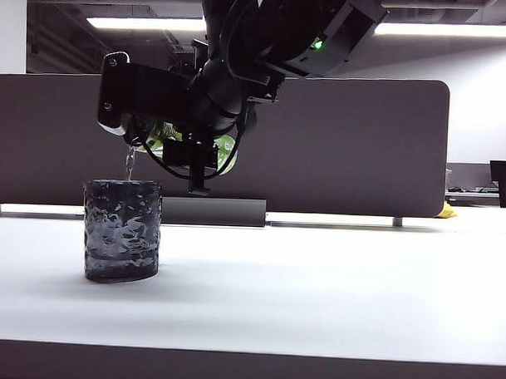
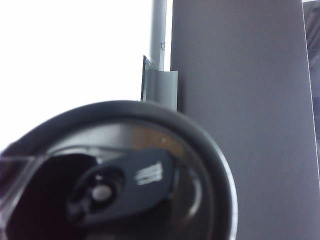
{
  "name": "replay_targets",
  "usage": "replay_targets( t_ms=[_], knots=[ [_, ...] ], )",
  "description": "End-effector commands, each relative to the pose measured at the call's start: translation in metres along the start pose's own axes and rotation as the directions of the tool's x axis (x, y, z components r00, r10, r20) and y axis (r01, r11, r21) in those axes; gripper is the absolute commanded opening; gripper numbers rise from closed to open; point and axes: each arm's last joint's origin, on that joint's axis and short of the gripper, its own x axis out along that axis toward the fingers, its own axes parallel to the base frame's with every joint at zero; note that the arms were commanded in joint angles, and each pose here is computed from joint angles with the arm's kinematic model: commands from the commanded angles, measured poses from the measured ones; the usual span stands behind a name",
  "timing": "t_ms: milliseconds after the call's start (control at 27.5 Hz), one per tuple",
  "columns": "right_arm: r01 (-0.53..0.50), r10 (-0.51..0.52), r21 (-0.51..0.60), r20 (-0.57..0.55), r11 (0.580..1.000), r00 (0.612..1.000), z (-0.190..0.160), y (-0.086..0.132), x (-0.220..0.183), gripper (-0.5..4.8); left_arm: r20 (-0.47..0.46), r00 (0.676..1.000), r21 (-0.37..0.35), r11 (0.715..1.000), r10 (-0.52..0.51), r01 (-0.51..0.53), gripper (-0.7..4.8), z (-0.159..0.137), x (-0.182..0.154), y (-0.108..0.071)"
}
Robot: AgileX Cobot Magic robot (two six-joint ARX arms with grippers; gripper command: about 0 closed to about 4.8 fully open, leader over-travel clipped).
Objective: Pick up the metal can, pour some water into the cup, then place the can back on the table.
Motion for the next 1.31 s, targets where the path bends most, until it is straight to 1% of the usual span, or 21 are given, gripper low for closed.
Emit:
replay_targets(
  t_ms=[36, 109, 182, 291, 509, 618, 836, 1018, 1127, 1309],
  knots=[
    [0.06, -0.06, 0.01, 0.003, 0.998, 0.998, 0.003, -0.011, -0.002, 2.31, 0.014, 1.0, 0.0, 1.0, 0.001, -0.001, -0.05, 0.002, 0.0, 0.0],
    [0.081, -0.08, 0.052, -0.023, 0.995, 0.997, 0.005, -0.012, -0.002, 2.28, 0.014, 1.0, 0.0, 1.0, 0.001, -0.001, -0.05, 0.002, 0.0, 0.0],
    [0.099, -0.095, 0.117, -0.04, 0.988, 0.995, 0.007, -0.013, -0.004, 2.26, 0.014, 1.0, 0.0, 1.0, 0.001, -0.001, -0.05, 0.002, 0.0, 0.0],
    [0.103, -0.098, 0.14, -0.045, 0.985, 0.994, 0.008, -0.013, -0.004, 2.07, 0.014, 1.0, 0.0, 1.0, 0.001, -0.001, -0.05, 0.002, 0.0, 0.0],
    [0.117, -0.101, 0.211, -0.084, 0.97, 0.991, 0.009, -0.013, -0.004, 2.07, 0.014, 1.0, 0.0, 1.0, 0.001, -0.001, -0.05, 0.002, 0.0, 0.0],
    [0.116, -0.096, 0.228, -0.096, 0.967, 0.991, 0.01, -0.012, -0.005, 2.07, 0.014, 1.0, 0.0, 1.0, 0.001, -0.001, -0.05, 0.002, 0.0, 0.0],
    [0.099, -0.066, 0.333, -0.11, 0.938, 0.992, 0.014, -0.01, -0.007, 2.07, 0.014, 1.0, 0.0, 1.0, 0.001, -0.001, -0.05, 0.002, 0.0, 0.0],
    [0.068, -0.019, 0.431, -0.118, 0.9, 0.993, 0.014, -0.012, -0.012, 2.07, 0.014, 1.0, 0.0, 1.0, 0.001, -0.001, -0.05, 0.002, 0.0, 0.0],
    [0.059, 0.006, 0.503, -0.126, 0.863, 0.992, 0.012, -0.015, -0.016, 2.08, 0.014, 1.0, 0.0, 1.0, 0.001, -0.001, -0.05, 0.002, 0.0, 0.0],
    [0.08, -0.004, 0.587, -0.13, 0.805, 0.991, 0.007, -0.023, -0.027, 2.07, 0.014, 1.0, 0.0, 1.0, 0.001, -0.001, -0.05, 0.002, 0.0, 0.0]
  ],
)
